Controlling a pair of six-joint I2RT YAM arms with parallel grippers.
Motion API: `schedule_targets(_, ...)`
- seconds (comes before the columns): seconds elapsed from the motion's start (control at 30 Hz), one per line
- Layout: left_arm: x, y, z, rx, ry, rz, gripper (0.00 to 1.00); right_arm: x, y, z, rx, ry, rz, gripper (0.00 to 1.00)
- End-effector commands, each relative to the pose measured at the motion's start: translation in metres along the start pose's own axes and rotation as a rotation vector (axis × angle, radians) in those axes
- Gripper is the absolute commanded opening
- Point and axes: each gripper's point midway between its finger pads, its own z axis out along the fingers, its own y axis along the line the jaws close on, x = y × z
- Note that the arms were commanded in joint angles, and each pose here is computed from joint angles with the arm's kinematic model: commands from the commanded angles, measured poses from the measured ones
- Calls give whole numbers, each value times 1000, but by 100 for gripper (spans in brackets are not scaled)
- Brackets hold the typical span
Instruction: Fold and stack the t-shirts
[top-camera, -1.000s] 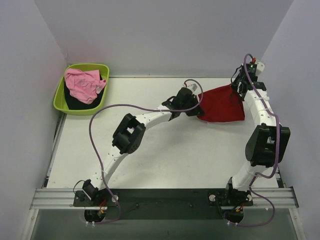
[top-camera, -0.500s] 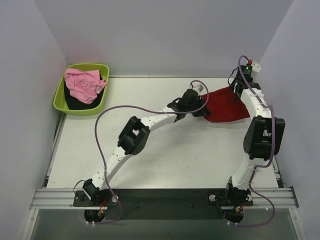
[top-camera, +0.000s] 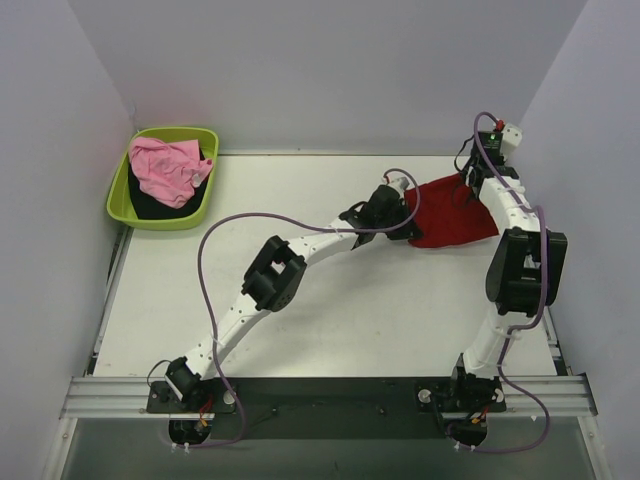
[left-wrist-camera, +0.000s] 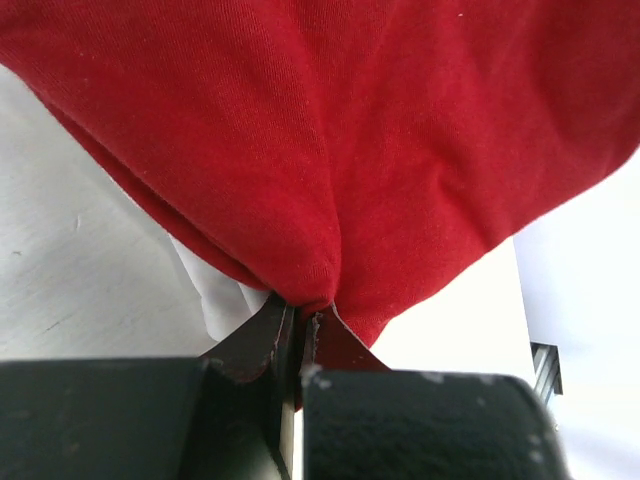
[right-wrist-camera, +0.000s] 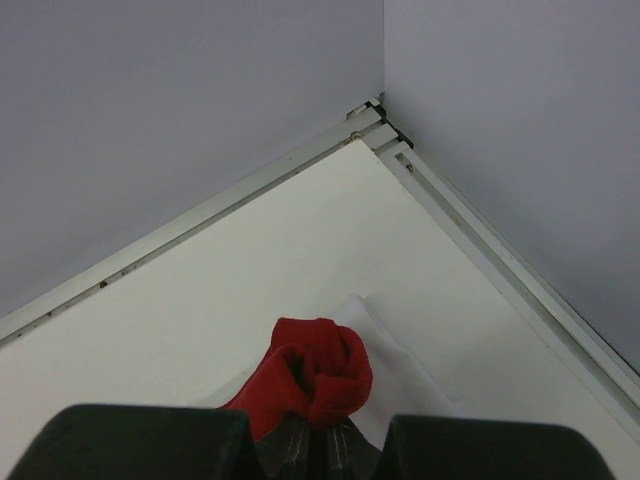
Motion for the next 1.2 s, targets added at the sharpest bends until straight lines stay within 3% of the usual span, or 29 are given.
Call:
schedule_targets(0.0, -8, -6, -3, 4, -23, 35, 0, -39, 0, -1, 20, -138, 40, 0)
schedule_targets(0.2, -16, 0, -9, 0, -47, 18, 0, -39, 0, 0, 25, -156, 38, 0)
schedule_targets(0.27, -15, 1, -9, 3, -49, 10, 8, -39, 0, 0, 30, -157, 37, 0)
schedule_targets(0.33, -15, 3, -9, 1, -49, 8, 42, -37, -2, 1, 39, -157, 35, 0)
schedule_targets(0.37, -14, 4, -9, -2, -48, 5, 54, -37, -3, 1, 46, -154, 35, 0)
schedule_targets(0.4, -14, 4, -10, -4, -48, 3, 77, -35, -5, 2, 55, -148, 34, 5)
schedule_targets(0.43, -16, 5, -10, 5, -62, 5, 85, -34, -7, 4, 63, -143, 35, 10)
schedule_targets(0.47, -14, 7, -11, 0, -62, 4, 88, -32, -8, 5, 66, -139, 35, 15)
schedule_targets(0.5, -17, 3, -14, 4, -70, 5, 88, -30, -8, 6, 69, -137, 34, 27)
schedule_targets(0.6, -18, 6, -20, 2, -82, 1, 90, -29, -9, 6, 67, -146, 40, 44)
schedule_targets(0.73, -22, 9, -32, -1, -96, 9, 92, -33, -8, 3, 68, -161, 40, 54)
schedule_targets(0.77, -25, 11, -35, -4, -101, 6, 92, -35, -8, 2, 67, -167, 42, 64)
schedule_targets(0.93, -25, 23, -63, -16, -121, -3, 93, -36, -8, -7, 68, -189, 37, 72)
schedule_targets(1.0, -23, 28, -82, -33, -132, -4, 93, -37, 2, -18, 39, -218, 22, 91)
schedule_targets(1.1, -35, 25, -109, -53, -168, 14, 93, -38, 15, -31, 27, -241, -27, 91)
schedule_targets(1.17, -36, 28, -128, -82, -175, 16, 93, -24, 48, -46, -33, -227, -77, 93)
